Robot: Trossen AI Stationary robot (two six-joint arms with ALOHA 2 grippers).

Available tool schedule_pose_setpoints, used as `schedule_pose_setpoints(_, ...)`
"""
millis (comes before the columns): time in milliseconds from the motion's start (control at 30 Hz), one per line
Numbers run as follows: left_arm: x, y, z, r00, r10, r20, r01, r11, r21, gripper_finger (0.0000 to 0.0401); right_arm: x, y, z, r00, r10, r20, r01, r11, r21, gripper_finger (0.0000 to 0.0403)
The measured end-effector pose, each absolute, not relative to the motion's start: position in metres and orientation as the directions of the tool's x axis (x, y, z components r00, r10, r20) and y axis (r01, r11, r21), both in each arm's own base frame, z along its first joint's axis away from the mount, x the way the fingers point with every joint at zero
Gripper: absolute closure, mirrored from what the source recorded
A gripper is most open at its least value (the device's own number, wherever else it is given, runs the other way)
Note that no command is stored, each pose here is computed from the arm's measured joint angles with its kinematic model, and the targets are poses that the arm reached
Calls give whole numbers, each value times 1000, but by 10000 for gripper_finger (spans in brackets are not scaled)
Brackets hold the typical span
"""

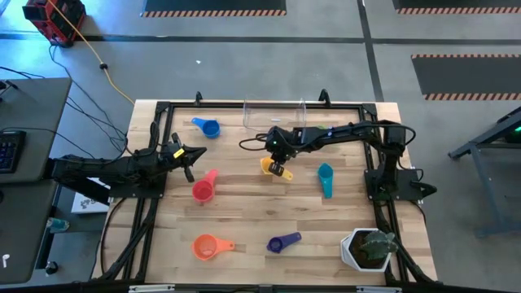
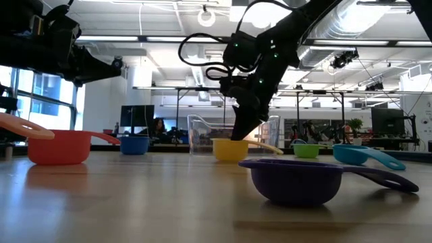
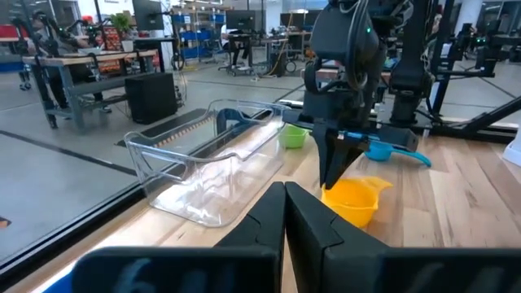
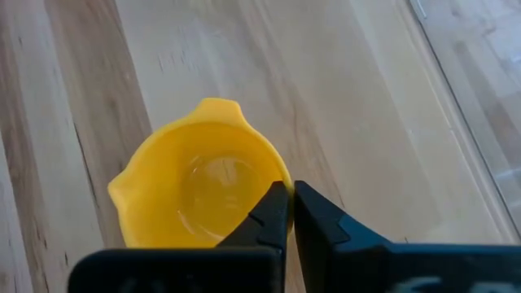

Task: Nest measuring cups in basket
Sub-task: Adjust the yellow measuring cup, then stack the red measuring cup into the orange measuring cup

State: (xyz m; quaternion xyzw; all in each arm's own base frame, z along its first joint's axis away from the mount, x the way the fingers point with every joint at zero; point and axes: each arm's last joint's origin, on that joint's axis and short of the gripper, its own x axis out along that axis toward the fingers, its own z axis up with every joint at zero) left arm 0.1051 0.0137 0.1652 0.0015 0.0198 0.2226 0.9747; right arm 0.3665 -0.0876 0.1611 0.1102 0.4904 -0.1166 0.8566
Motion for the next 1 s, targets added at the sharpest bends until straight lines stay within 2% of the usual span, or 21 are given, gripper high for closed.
schedule_pose_setpoints(200,105,14,165,894,446,-37,-446,895,8,357,367,-87,161,490,-98,-866,311,948,68,381)
schedule_pose_setpoints(400,104,16,167,857,515,-23,-515,853,-83,318,367,-86,161,477,-157,-865,324,946,7,346)
schedule_pose_setpoints(733,104,16,168,855,518,-24,-518,852,-70,311,370,-80,165,478,-155,-865,317,948,5,284)
schedule_pose_setpoints(1000,102,15,183,868,497,-16,-497,866,-50,311,378,-81,183,479,-154,-864,312,950,4,274)
